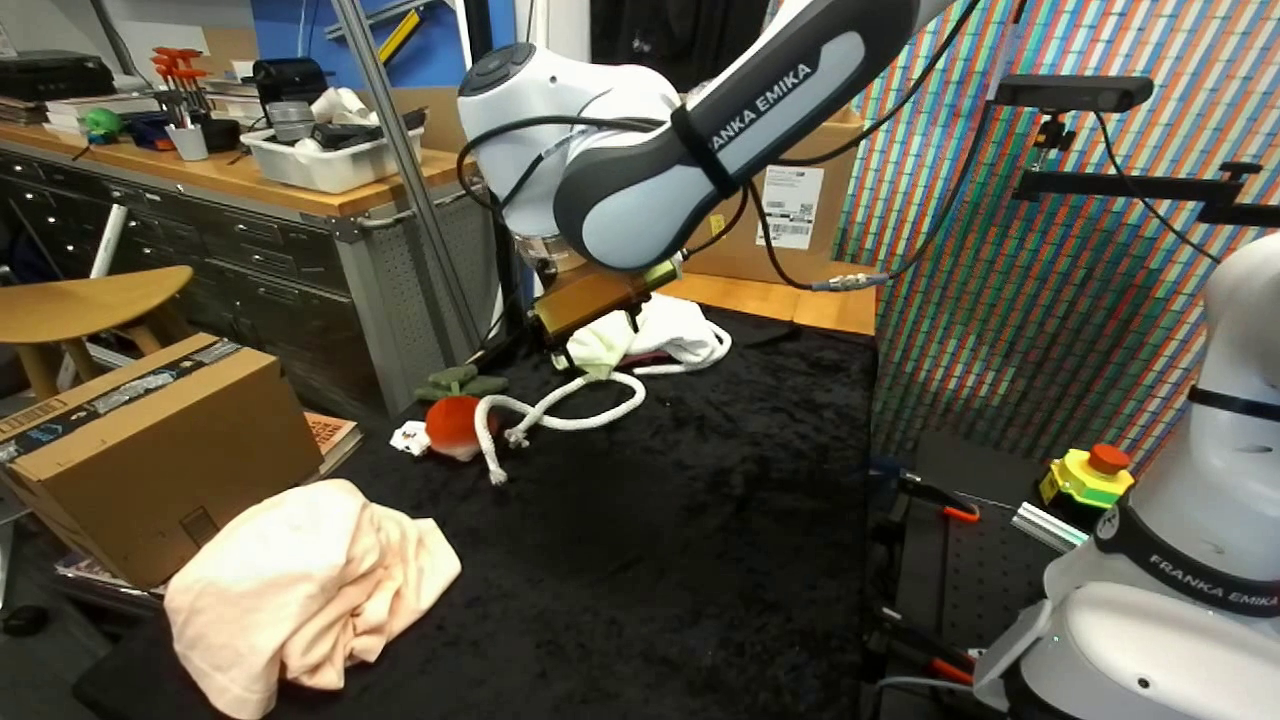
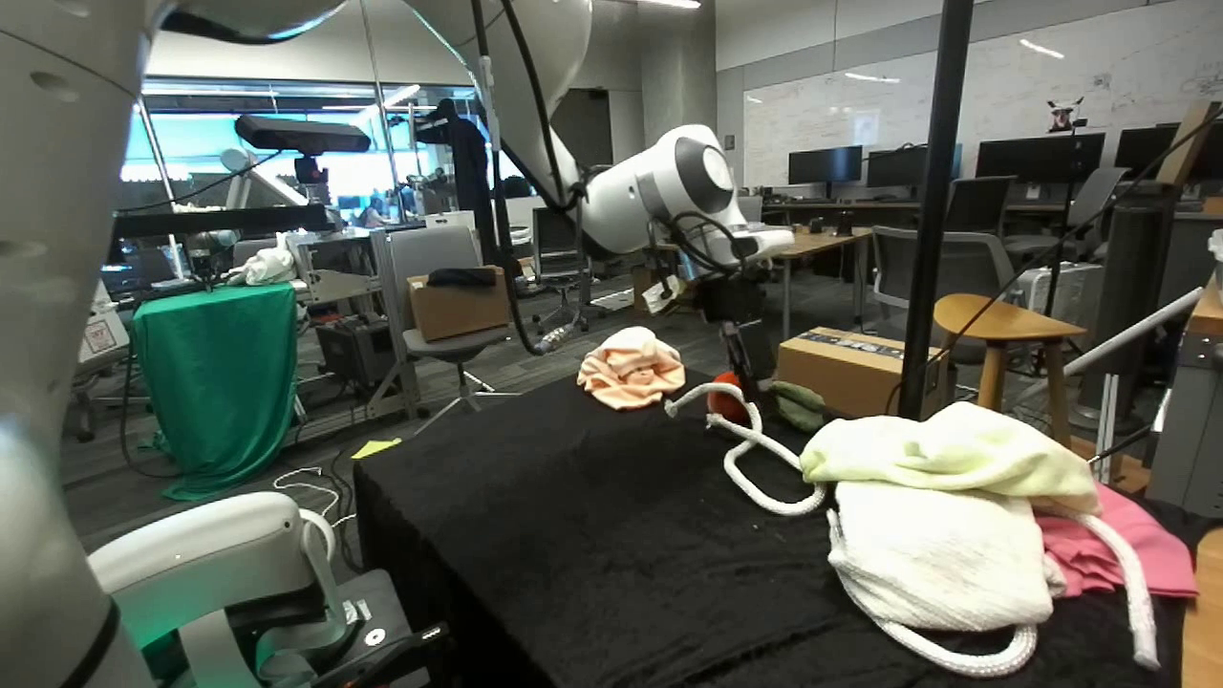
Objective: Move the things on the table to the back right corner
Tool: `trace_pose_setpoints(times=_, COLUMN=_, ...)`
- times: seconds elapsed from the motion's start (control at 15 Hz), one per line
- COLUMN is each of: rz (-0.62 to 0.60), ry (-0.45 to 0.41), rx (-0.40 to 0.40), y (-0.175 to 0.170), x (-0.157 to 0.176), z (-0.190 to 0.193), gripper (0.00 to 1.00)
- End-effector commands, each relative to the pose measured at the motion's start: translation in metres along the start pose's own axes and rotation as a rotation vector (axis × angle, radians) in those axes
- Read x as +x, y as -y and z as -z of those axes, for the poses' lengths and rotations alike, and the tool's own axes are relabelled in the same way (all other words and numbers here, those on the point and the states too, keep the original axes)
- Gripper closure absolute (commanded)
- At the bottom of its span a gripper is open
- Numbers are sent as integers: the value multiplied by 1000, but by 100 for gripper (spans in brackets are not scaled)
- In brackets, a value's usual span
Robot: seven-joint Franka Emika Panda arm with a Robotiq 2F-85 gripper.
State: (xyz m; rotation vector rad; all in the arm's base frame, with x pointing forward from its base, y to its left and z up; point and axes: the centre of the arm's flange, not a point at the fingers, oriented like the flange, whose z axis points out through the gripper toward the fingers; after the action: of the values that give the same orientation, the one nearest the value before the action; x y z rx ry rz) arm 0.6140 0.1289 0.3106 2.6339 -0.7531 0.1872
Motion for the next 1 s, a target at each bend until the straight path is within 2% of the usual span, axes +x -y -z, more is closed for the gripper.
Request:
trace_pose_setpoints(times=0.0, rz=165, ry=-44, rx=31, y=0, x=-70, z=16, gripper=0)
trace_pose_setpoints(times=0.27, rz=319, ry=-59, rx=59, y=11, x=-128, z=19, gripper=0)
trace_pose_setpoints(times=0.47, rz=467, ry=-82, rx=83, y=12, x=-147, z=23, gripper=0)
trace_pose_setpoints(times=0.67, rz=618, ry=-116, rx=82, y=10, x=-140, z=30, gripper=0)
trace_pose_setpoints(times=0.93, rz=819, ry=-154, rx=90, y=8, x=-112, z=39, gripper=0)
